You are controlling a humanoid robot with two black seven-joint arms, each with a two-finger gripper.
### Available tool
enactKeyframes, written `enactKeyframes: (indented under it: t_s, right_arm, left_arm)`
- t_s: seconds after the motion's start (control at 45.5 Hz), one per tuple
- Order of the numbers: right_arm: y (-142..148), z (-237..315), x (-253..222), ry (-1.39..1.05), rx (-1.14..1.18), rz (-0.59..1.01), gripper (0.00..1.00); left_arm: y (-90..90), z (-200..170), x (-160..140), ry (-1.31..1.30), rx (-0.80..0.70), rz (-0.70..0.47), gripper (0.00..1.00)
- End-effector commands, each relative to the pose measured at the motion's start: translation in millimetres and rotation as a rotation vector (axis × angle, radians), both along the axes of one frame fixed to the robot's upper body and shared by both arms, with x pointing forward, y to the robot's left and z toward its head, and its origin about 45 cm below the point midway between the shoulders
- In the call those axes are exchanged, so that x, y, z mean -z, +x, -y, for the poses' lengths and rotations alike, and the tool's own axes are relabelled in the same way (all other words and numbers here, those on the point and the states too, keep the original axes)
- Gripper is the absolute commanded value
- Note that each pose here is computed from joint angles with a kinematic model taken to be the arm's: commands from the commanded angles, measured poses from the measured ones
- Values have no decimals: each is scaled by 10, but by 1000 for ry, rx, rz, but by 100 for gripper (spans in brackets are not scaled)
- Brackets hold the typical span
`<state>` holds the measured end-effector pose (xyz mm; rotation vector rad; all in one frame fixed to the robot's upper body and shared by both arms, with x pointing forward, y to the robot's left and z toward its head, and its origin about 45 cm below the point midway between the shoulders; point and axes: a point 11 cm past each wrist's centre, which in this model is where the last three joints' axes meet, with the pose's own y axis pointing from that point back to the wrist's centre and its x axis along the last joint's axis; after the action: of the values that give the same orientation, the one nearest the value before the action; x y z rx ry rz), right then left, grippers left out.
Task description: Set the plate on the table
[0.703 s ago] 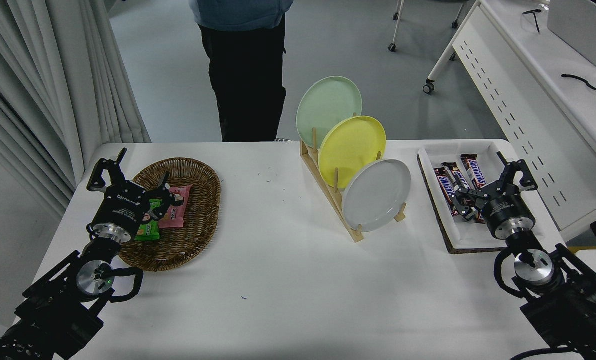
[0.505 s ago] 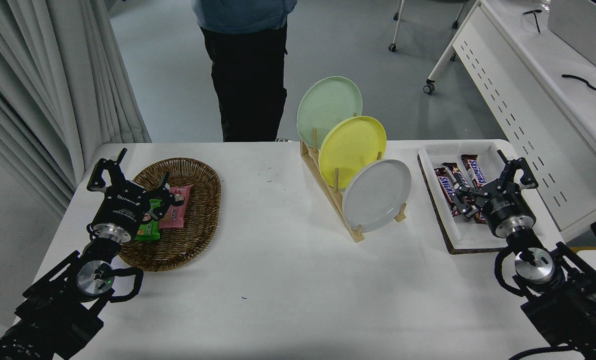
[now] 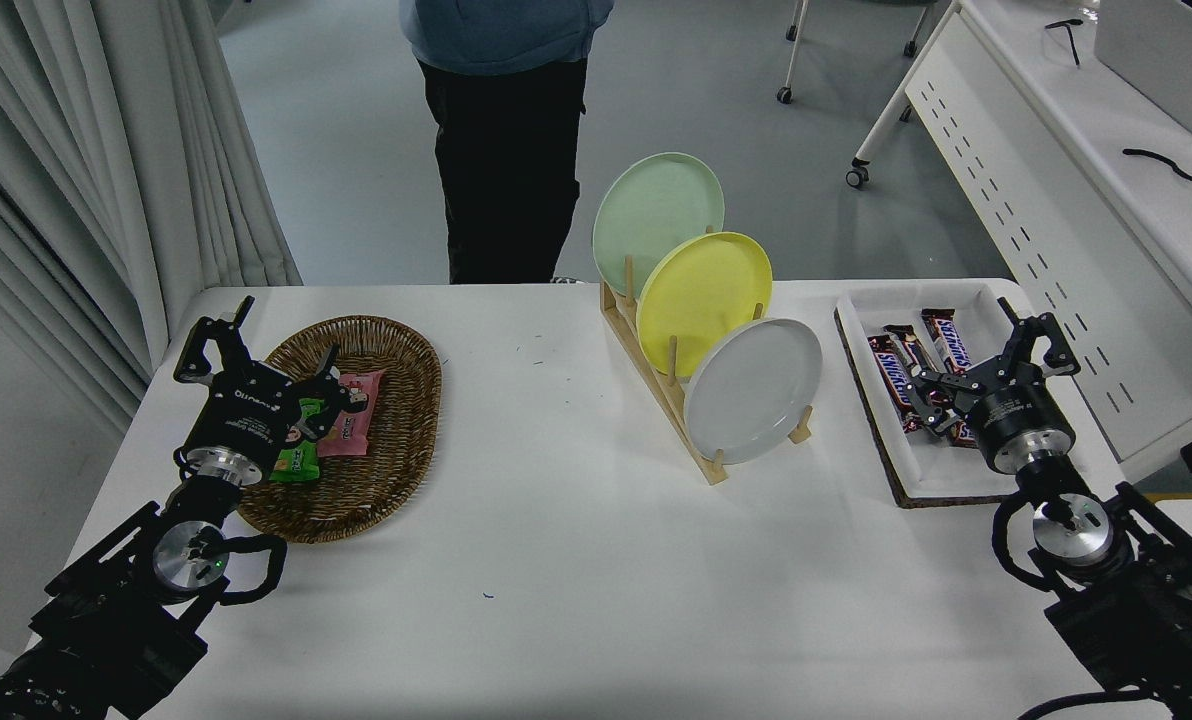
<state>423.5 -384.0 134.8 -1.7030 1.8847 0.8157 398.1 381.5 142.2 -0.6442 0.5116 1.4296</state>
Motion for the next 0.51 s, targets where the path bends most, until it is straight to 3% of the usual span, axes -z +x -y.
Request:
enactKeyframes:
  t_s: [0.0, 0.484]
  right_arm:
    - [25, 33, -46, -9, 5, 5, 100]
    - [75, 52, -127, -80, -44, -5, 100]
  left_arm:
    - [0, 2, -1, 0, 1, 0, 100]
    - [1, 7, 0, -2, 1, 1, 100]
